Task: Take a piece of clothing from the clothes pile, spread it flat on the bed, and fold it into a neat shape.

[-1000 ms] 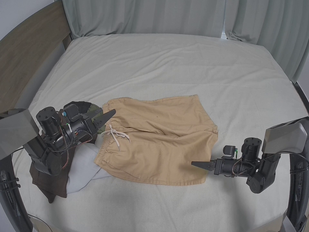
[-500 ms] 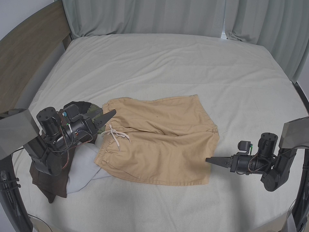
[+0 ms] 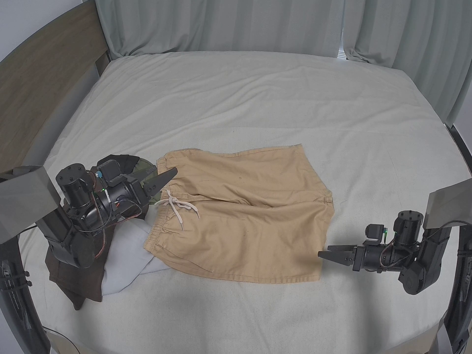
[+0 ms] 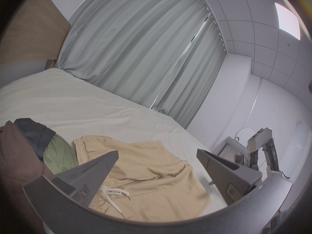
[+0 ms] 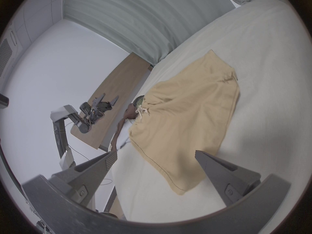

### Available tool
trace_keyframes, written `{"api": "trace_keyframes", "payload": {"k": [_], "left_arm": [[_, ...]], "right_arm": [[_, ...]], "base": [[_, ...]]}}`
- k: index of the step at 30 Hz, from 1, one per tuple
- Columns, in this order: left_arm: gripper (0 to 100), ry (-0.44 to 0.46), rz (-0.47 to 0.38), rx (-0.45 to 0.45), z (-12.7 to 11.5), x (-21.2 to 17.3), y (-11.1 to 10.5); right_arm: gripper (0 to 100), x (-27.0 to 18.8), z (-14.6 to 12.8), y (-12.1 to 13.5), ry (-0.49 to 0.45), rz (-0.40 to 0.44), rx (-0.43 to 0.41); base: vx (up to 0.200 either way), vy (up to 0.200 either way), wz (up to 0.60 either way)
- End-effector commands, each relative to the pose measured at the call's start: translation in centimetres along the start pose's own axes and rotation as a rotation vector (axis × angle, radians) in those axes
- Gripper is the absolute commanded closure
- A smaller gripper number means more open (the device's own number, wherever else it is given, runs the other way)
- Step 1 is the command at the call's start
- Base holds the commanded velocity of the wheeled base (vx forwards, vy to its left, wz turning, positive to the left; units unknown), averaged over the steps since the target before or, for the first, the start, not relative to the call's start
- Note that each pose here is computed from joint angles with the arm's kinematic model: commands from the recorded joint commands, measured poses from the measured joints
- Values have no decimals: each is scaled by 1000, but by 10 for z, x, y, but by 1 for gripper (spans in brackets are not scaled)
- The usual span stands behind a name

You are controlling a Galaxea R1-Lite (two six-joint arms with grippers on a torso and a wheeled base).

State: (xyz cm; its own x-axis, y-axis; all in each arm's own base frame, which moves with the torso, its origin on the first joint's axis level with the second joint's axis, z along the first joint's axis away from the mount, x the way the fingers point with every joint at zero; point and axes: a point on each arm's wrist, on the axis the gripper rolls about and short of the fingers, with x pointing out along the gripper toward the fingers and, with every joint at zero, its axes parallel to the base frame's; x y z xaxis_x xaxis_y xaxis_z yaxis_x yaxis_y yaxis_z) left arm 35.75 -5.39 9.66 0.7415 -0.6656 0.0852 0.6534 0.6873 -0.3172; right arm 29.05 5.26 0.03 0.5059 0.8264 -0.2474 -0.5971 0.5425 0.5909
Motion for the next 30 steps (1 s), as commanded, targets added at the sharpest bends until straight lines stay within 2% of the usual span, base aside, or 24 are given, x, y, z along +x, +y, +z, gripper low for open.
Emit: {"api": "trace_keyframes", "payload": {"k": [1, 14, 19, 24, 30], "left_arm": [[0, 1, 1, -2, -1, 0, 0], [0, 0, 2, 1, 0, 0, 1], [0, -2, 3, 0, 0, 0, 1], [0, -1, 3, 1, 0, 0, 1], [0, -2, 1, 0, 0, 0, 1]], "right_arm": [[0, 3, -17, -17, 38, -31, 37], [0, 18, -48, -53, 83, -116, 12], [0, 35, -54, -56, 89, -146, -4], [0, 55, -58, -54, 98, -128, -17], [0, 59, -57, -42, 106, -104, 43]], "base": [[0, 0, 0], [0, 0, 0], [0, 0, 0], [0, 0, 0], [0, 0, 0]]}}
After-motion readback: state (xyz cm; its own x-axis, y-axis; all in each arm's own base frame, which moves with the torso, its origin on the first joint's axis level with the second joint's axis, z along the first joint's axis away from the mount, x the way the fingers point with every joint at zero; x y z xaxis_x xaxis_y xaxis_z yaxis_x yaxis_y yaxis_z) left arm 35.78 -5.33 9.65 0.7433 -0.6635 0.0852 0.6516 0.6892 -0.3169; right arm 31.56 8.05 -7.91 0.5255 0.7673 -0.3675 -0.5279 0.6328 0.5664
